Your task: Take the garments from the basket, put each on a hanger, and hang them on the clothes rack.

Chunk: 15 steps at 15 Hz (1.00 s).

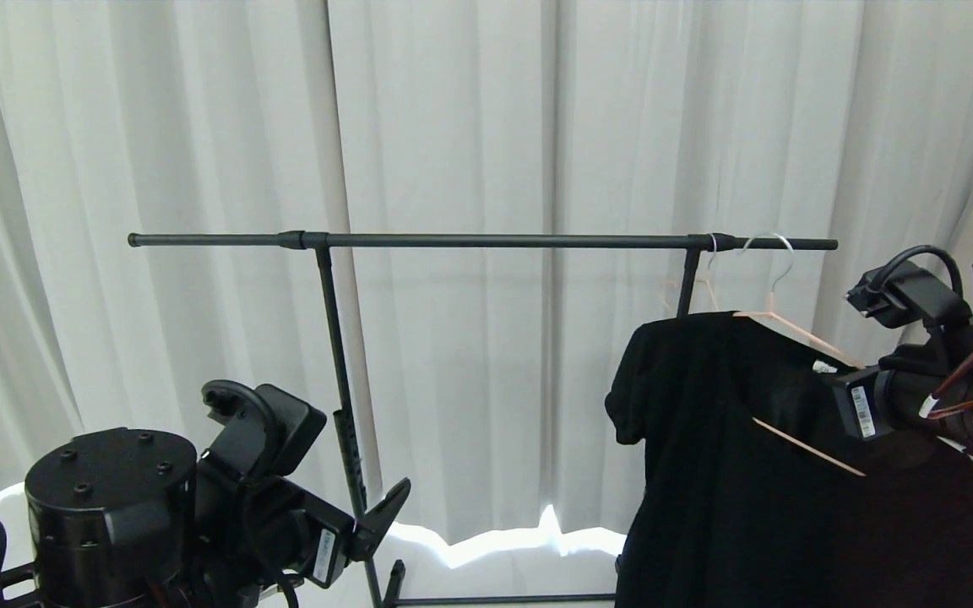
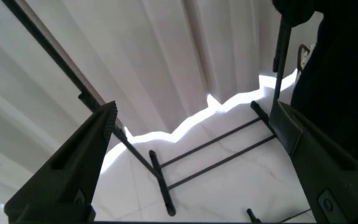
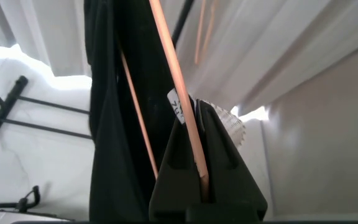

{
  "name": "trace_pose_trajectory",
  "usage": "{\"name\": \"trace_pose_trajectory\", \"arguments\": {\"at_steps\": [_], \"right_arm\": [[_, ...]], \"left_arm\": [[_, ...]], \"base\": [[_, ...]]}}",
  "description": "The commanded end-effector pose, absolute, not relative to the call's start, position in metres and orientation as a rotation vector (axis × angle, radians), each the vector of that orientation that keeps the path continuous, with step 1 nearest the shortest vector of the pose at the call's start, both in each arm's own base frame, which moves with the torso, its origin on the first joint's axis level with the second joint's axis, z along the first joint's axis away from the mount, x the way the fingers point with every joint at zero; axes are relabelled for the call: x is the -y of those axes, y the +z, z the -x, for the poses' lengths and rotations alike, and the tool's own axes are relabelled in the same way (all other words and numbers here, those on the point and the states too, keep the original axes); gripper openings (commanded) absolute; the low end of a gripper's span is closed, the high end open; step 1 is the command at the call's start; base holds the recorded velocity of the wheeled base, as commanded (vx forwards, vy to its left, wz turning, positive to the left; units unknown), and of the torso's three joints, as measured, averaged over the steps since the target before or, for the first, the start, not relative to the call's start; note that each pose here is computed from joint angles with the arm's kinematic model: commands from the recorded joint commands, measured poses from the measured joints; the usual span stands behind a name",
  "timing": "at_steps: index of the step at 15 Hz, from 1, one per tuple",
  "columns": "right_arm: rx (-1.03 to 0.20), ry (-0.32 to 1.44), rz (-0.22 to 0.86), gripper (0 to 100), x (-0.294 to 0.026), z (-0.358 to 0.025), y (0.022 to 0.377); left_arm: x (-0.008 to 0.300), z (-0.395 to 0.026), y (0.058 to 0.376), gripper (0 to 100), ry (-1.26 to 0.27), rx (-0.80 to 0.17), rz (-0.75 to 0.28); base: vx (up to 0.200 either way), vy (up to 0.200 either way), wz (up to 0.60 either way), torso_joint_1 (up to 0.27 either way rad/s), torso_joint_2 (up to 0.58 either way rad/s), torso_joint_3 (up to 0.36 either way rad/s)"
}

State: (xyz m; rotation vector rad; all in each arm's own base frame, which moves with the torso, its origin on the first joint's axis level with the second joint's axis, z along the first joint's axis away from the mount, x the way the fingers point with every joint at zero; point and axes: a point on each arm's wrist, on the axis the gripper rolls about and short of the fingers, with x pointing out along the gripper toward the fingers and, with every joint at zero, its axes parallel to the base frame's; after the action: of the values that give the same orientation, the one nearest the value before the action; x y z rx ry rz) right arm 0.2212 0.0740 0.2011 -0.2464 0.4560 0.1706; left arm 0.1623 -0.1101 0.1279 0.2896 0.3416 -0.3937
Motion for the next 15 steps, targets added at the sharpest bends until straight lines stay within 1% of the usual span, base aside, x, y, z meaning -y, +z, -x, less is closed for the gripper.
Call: {"name": "trace_pose_trajectory", "arguments": {"at_steps": [1, 5, 8, 15], "right_arm": [[-0.465, 0.192, 0.239, 0, -0.081, -0.222, 0.199], [-0.506, 0.209, 0.202, 0, -0.094, -0.231, 0.186], [-0.479, 0.167, 0.164, 0, -0.109, -0.242, 0.178], [-0.448, 0.174, 0.148, 0, -0.114, -0.248, 0.181]], "left_arm": [[0.11, -0.162, 0.128, 100, -0.393, -0.342, -0.29], [0.109, -0.161, 0.127, 100, -0.391, -0.343, -0.286], [0.109, -0.16, 0.126, 100, -0.393, -0.347, -0.289], [0.109, -0.16, 0.126, 100, -0.393, -0.35, -0.29]], "base": [[0.2, 0.0, 0.0, -0.002, 0.0, -0.002], [0.2, 0.0, 0.0, 0.002, 0.0, 0.005], [0.2, 0.0, 0.0, 0.005, 0.01, -0.002], [0.2, 0.0, 0.0, 0.002, 0.0, 0.005]]}}
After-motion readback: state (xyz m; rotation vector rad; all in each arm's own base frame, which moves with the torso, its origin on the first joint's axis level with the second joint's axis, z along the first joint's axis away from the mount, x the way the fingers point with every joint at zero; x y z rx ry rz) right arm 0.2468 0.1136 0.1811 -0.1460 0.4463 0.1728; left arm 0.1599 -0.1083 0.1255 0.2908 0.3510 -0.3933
